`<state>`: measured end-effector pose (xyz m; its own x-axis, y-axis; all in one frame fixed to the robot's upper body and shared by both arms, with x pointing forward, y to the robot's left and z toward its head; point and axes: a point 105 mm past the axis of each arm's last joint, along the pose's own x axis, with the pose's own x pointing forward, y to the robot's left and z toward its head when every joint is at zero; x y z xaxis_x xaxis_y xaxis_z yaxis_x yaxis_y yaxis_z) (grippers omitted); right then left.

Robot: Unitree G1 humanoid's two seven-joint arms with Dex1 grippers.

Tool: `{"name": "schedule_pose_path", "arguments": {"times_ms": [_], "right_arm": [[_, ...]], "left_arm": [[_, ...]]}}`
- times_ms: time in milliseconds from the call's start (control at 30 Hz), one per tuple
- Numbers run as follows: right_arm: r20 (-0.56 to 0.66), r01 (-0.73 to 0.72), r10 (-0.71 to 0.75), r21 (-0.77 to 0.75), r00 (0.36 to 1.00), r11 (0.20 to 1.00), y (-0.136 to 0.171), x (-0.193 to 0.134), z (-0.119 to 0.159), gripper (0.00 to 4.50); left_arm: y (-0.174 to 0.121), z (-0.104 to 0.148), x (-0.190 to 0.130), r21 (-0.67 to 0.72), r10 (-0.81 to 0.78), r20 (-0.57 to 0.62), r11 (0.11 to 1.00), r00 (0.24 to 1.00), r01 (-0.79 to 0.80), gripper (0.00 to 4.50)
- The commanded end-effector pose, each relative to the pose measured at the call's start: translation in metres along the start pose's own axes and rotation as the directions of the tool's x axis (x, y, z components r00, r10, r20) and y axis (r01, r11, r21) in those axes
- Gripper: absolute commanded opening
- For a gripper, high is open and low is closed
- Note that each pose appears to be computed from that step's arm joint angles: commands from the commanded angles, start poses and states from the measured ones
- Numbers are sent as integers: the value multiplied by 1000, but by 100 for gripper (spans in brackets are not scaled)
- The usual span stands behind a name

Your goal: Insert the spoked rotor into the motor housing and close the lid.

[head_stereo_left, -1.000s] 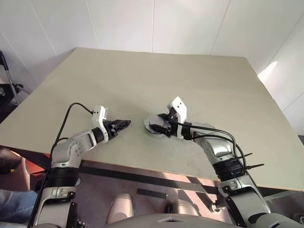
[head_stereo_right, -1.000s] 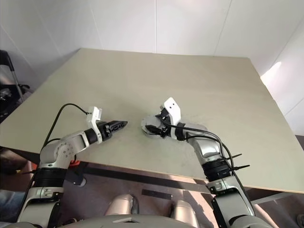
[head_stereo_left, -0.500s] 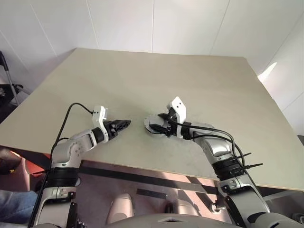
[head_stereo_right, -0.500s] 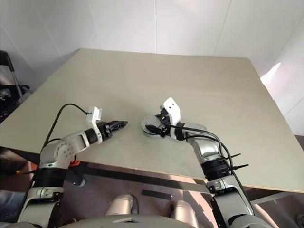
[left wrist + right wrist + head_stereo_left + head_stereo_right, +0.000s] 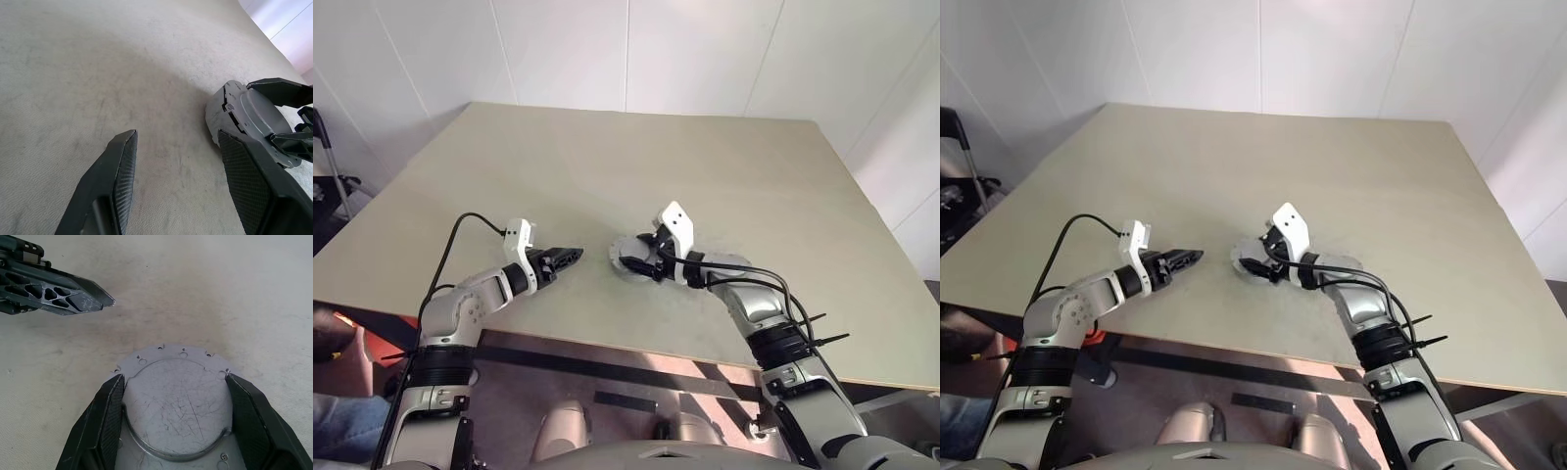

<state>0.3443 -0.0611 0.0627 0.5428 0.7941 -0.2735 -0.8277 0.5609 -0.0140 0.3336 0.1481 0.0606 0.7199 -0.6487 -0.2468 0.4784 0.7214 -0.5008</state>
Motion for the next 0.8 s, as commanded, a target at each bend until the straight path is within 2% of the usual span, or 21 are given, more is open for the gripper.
{"name": "schedule_pose_path", "arguments": {"times_ms": [33, 333, 500, 800], "right_arm": [[-54, 43, -44, -18, 998, 999, -7, -1, -13, 317], [-81, 54, -56, -27, 995, 998, -8, -3, -20, 317], [-87, 129, -122, 78, 989, 989, -22, -3, -20, 317], [-105, 138, -130, 65, 986, 988, -22, -5, -23, 317]], "left_arm": [[-4, 10, -1, 32, -9, 35, 999, 999, 7, 277], [-4, 9, -1, 29, -10, 34, 1000, 999, 9, 277], [-6, 6, -1, 25, -13, 30, 1000, 999, 12, 277], [-6, 4, -1, 22, -11, 26, 1000, 1000, 10, 277]]}}
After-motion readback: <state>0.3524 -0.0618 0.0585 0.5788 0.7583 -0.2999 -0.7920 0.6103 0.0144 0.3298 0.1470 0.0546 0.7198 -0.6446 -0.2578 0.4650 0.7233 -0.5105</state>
